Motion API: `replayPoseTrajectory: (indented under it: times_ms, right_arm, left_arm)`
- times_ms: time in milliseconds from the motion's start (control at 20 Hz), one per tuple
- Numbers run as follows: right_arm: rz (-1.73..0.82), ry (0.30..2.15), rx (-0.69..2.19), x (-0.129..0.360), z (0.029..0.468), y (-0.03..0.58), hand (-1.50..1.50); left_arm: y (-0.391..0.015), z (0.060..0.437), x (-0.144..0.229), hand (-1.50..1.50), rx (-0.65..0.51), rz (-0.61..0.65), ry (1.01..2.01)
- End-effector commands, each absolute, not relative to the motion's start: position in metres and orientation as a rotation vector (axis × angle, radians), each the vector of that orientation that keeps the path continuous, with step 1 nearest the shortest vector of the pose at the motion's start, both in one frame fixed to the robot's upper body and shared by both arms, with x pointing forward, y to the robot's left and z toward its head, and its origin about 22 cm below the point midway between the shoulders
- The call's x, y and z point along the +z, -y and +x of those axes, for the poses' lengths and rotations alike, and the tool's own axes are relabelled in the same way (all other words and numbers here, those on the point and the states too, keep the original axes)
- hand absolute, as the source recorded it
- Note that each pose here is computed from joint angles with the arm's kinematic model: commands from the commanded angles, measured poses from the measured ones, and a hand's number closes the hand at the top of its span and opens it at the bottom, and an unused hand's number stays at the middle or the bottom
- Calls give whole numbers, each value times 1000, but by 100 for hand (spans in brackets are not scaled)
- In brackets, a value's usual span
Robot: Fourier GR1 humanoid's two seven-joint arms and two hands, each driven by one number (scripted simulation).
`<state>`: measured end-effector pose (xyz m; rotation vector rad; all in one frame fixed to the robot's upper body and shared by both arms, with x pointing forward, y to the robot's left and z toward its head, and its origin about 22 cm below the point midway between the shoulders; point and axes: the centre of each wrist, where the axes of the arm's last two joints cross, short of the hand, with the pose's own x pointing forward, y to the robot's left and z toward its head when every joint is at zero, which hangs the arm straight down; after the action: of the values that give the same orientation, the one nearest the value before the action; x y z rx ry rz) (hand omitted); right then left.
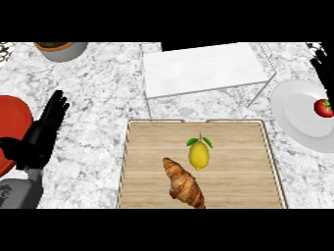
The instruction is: Pick the lemon from the tray and place it in the tiered shelf
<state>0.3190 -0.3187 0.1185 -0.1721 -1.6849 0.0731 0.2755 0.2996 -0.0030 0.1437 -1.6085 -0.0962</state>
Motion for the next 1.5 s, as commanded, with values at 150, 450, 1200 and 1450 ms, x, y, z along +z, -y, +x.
replayPoseTrajectory:
  times_ms: [150, 450, 1200, 1450]
  right_arm:
    - [-53, 1679, 364, 108, 318, 209, 150]
    - [-76, 1595, 150, 51, 320, 160, -150]
    - [-304, 1342, 1165, 176, 296, 114, -150]
    - [-578, 1189, 1395, 184, 284, 70, -150]
  left_arm:
    - [-298, 283, 21, 0, -44, 201, 1654]
    - [-273, 278, 36, 0, 27, 219, 1612]
    - [-272, 266, 49, 0, 17, 250, 1595]
    - [-265, 264, 40, 0, 19, 238, 1602]
